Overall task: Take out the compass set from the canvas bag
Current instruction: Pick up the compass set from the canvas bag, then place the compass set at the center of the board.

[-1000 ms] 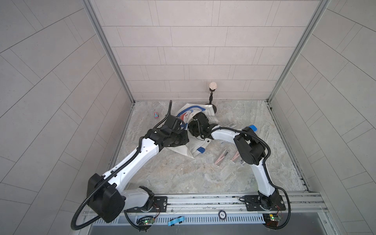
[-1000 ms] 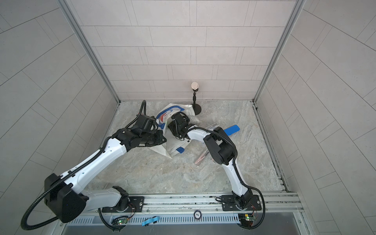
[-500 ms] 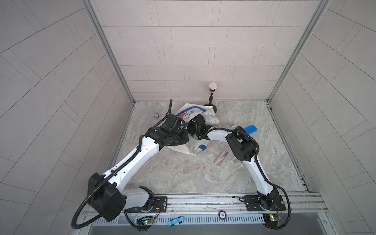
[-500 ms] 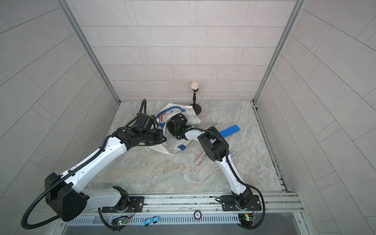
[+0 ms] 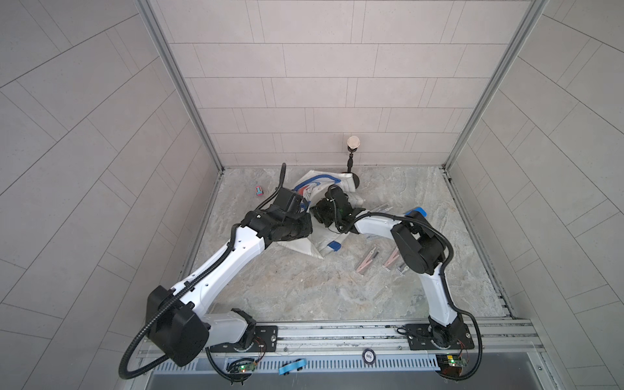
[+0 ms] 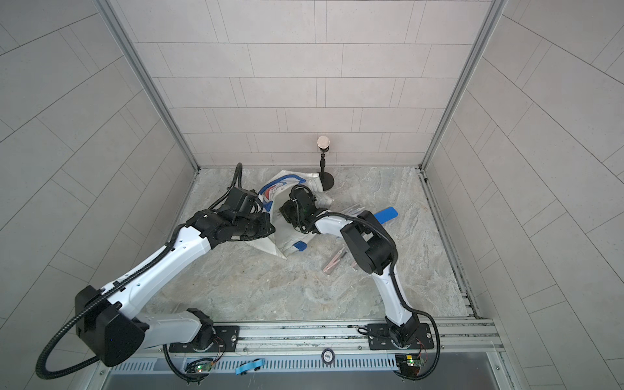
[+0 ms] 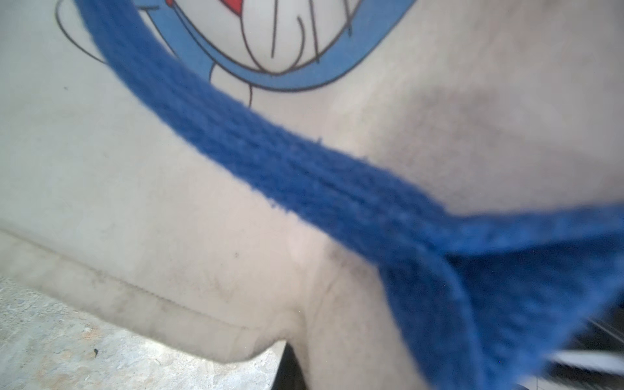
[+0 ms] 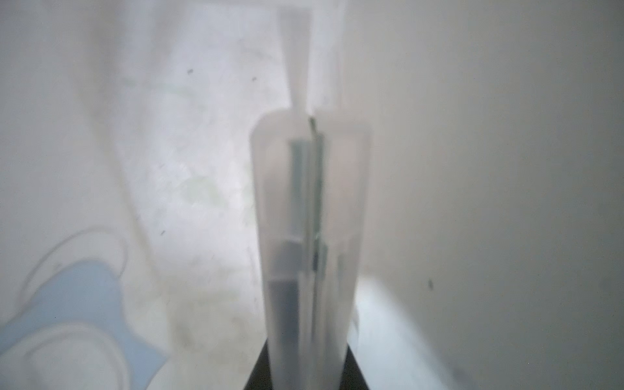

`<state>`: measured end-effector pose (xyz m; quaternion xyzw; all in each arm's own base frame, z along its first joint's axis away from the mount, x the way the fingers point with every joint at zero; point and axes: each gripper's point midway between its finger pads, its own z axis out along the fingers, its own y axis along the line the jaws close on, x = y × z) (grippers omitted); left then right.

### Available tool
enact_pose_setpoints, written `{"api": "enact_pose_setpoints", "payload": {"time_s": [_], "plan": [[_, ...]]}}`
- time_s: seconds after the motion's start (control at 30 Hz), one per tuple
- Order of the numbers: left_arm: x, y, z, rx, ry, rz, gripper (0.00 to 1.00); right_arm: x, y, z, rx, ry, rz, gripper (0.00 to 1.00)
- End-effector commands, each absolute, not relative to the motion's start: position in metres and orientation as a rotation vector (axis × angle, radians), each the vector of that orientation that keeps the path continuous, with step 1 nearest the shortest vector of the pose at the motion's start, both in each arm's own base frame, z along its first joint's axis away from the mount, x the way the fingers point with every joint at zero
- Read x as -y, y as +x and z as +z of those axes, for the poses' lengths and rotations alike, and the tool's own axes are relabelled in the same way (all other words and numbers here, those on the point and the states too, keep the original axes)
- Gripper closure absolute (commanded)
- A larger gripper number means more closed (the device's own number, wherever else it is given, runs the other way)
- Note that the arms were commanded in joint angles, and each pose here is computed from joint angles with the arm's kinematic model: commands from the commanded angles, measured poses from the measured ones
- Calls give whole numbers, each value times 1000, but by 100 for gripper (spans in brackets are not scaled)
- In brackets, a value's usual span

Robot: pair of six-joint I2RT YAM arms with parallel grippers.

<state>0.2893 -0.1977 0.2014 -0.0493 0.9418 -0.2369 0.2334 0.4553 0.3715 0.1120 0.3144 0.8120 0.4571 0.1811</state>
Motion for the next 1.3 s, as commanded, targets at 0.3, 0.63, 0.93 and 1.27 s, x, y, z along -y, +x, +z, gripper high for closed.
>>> {"api": "enact_pose_setpoints", "payload": {"time_s": [0.3, 0.63, 0.93, 1.27], "plan": [[202, 317, 203, -2529, -160, -622, 100, -263, 358, 183, -2358, 678, 1056, 92], [183, 336, 211, -2518, -217, -570, 100, -177, 315, 160, -2339, 808, 875, 88], [164, 346, 227, -2501, -256, -558, 100, -218, 326, 98, -2488, 768, 882, 89], [162, 344, 230, -2493, -263, -579, 100, -258, 350, 36, -2568, 888, 959, 87]]}}
